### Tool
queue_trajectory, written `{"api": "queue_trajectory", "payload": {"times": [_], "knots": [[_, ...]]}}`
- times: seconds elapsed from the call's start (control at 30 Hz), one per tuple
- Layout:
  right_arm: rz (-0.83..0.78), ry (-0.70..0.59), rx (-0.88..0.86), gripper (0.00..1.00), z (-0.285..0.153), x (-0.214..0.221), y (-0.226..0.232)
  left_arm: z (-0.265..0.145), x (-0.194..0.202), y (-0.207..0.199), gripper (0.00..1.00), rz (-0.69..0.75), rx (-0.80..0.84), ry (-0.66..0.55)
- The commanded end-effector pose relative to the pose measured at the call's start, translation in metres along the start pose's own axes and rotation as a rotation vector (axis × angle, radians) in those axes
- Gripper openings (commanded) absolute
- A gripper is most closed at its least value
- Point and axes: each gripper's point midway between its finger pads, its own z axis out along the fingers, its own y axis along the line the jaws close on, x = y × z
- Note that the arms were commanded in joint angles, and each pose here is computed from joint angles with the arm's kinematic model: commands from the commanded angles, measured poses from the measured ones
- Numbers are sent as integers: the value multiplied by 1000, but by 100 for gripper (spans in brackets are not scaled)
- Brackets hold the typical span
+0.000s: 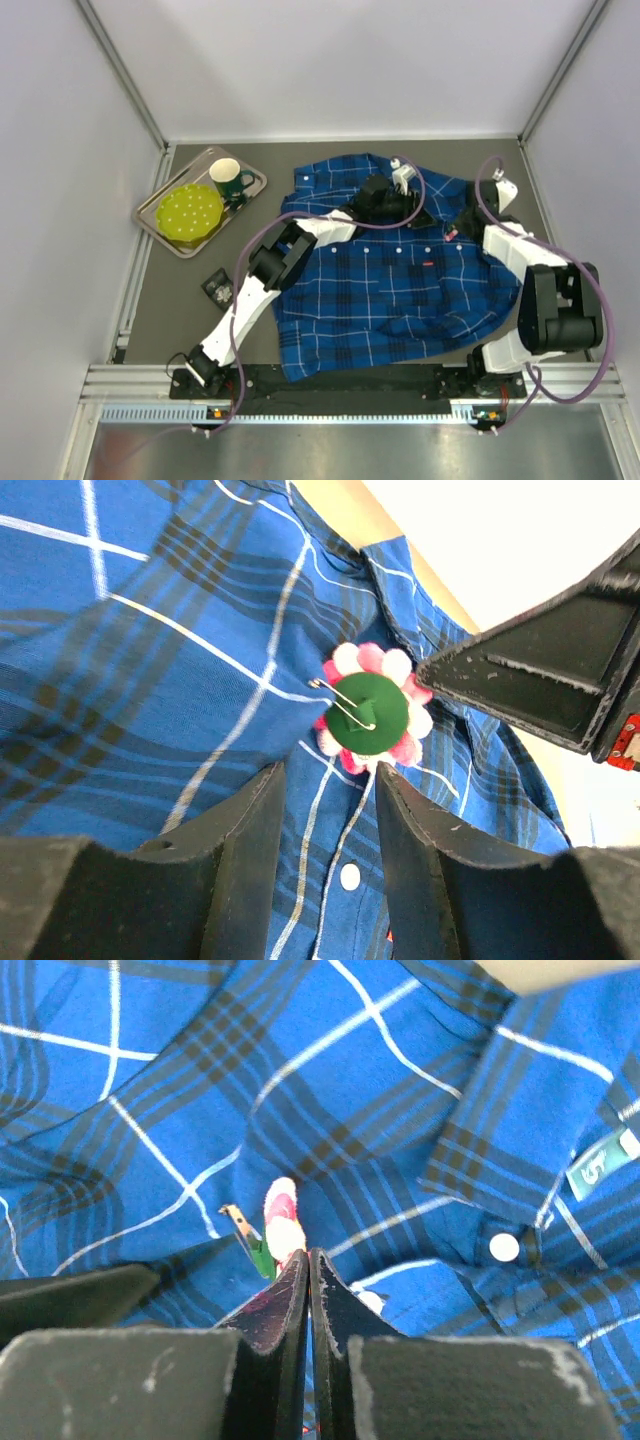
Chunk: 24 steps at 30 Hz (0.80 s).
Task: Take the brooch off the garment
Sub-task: Pick up the brooch from the flattened clothing.
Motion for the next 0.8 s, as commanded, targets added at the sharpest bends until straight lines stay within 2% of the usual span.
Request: {"api": "queue_trajectory", "payload": {"times": [0.0, 0.17, 0.4, 0.6, 0.67, 0.77], "knots": [[165, 9, -20, 0, -4, 5, -14, -2, -24, -15, 47, 22, 49, -51], [206, 72, -7, 0, 11, 13, -29, 1, -20, -17, 46, 28, 68, -30], [157, 47, -42, 0, 22, -2, -24, 14, -24, -12, 45, 30, 71, -38], [122, 66, -80, 0, 26, -1, -17, 22, -28, -17, 57, 43, 93, -61], [120, 68, -84, 0, 27, 0, -17, 25, -26, -14, 57, 42, 87, -61], [123, 67, -99, 0, 28, -2, -13, 26, -19, -9, 52, 13, 75, -43]]}}
